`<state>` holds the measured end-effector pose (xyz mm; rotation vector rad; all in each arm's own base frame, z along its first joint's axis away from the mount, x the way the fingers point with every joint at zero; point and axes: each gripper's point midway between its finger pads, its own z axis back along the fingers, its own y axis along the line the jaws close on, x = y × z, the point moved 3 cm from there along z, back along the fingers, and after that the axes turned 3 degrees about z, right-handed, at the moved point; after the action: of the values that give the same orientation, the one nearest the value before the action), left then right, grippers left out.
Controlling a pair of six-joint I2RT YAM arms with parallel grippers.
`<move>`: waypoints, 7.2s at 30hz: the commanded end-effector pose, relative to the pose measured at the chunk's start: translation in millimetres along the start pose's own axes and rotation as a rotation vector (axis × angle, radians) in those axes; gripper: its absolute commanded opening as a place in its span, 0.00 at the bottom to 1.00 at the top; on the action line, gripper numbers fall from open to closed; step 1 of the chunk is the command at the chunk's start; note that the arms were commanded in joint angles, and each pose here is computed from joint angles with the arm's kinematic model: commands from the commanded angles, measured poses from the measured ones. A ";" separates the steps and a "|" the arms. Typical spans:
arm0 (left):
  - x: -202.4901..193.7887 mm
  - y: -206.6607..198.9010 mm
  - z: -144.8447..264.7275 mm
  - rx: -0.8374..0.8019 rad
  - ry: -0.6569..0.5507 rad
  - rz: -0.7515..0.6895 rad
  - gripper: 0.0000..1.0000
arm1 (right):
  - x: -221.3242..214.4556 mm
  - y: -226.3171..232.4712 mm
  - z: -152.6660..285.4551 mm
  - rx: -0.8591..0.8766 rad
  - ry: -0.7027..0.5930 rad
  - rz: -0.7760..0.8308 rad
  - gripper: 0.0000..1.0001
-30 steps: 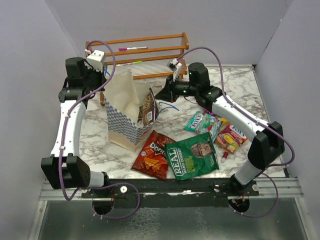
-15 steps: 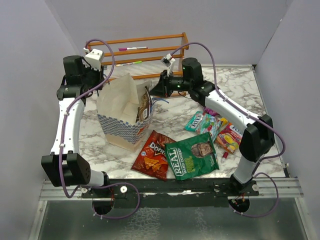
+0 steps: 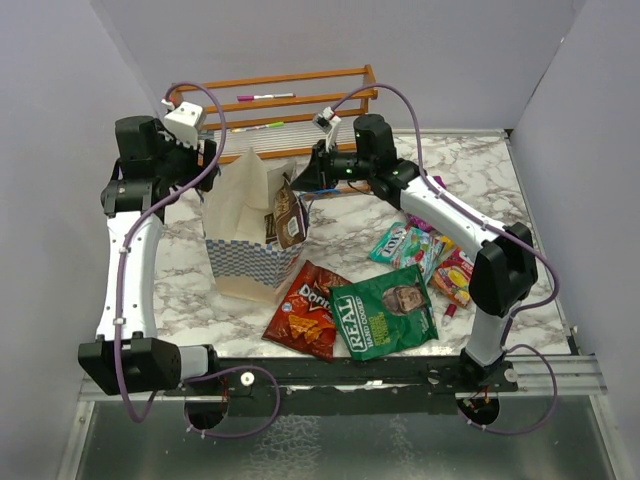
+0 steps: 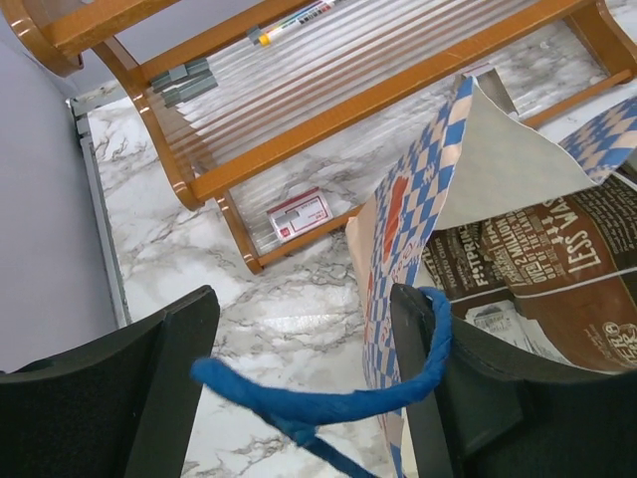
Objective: Place the snacks into the paper bag
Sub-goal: Adjust the paper bag at the center of the board, then pick up the snack from the center of the board.
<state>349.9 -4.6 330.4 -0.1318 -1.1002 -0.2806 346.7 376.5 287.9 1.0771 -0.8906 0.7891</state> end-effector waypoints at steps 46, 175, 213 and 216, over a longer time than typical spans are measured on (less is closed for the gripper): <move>20.6 -104.4 98.8 -0.533 -0.053 -0.036 0.64 | 14.8 30.0 -5.7 0.082 -0.019 0.023 0.08; -69.1 -200.0 82.1 -0.822 0.082 -0.372 0.80 | -245.5 -64.6 241.8 -0.369 0.758 0.094 0.02; 47.8 -232.6 79.1 -0.957 -0.262 -0.265 0.80 | 15.3 -0.5 262.5 -0.481 0.313 0.518 0.01; 57.2 -234.9 75.8 -0.966 -0.296 -0.276 0.80 | 38.3 2.4 261.8 -0.482 0.267 0.579 0.01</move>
<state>236.7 -212.0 381.3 -0.8542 -1.1044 -1.0115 294.0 126.7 347.6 0.2917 -0.9971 1.0608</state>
